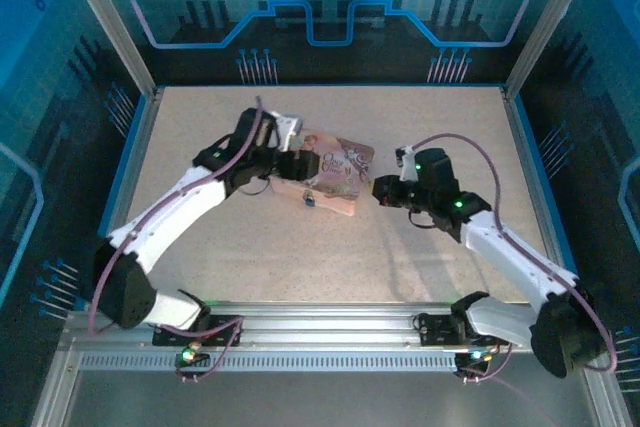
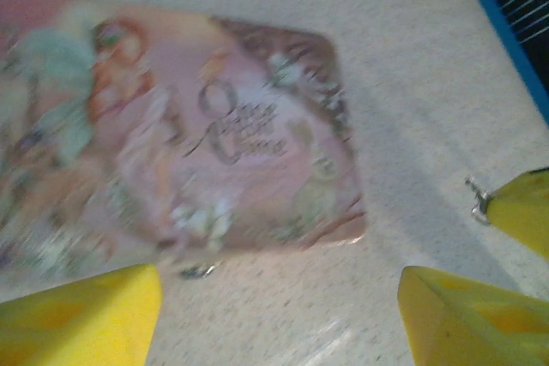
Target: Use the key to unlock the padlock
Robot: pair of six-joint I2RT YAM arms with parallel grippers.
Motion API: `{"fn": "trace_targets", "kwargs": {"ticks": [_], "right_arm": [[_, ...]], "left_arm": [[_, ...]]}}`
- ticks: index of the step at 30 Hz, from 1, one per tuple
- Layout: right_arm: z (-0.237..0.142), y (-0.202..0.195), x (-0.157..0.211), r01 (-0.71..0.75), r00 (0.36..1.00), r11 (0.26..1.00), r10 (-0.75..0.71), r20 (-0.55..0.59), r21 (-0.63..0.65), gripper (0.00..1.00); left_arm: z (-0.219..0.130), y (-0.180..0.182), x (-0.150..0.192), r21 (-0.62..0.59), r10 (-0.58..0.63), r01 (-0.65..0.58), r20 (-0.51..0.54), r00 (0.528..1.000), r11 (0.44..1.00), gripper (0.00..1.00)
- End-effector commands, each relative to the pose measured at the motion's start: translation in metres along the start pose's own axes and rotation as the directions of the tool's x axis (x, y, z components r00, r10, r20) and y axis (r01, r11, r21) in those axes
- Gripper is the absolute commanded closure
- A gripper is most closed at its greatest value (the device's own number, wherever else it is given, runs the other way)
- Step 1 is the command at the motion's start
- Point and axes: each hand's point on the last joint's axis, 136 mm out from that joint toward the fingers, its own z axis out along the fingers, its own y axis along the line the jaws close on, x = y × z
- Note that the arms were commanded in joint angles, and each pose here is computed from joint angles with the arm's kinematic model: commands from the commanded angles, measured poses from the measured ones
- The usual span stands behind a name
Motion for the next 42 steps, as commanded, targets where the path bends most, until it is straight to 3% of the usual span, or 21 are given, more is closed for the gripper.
{"fn": "trace_targets", "kwargs": {"ticks": [1, 11, 17, 31, 42], "right_arm": [[0.020, 0.034, -0.021, 0.005, 0.999, 0.991, 0.000, 0.037, -0.136, 1.00], [0.084, 0.036, -0.024, -0.010, 0.999, 0.991, 0.004, -0.045, -0.133, 1.00], [0.101, 0.019, -0.013, -0.026, 0.996, 0.996, 0.018, -0.092, -0.091, 1.00], [0.109, -0.012, 0.013, -0.046, 0.987, 0.999, 0.047, -0.156, 0.014, 1.00], [0.114, -0.017, 0.019, -0.041, 0.982, 0.999, 0.046, -0.182, 0.028, 1.00]], "left_arm": [[0.000, 0.004, 0.021, 0.054, -0.030, 0.029, 0.011, 1.000, 0.998, 0.26], [0.023, 0.021, 0.059, 0.127, 0.056, -0.076, 0.158, 0.986, 0.989, 0.10], [0.042, 0.032, 0.073, 0.116, 0.074, -0.090, 0.134, 0.988, 0.989, 0.06], [0.079, 0.034, 0.081, 0.181, 0.121, -0.149, 0.157, 0.980, 0.972, 0.10], [0.097, 0.043, 0.101, 0.200, 0.083, -0.107, 0.126, 0.989, 0.974, 0.17]]}}
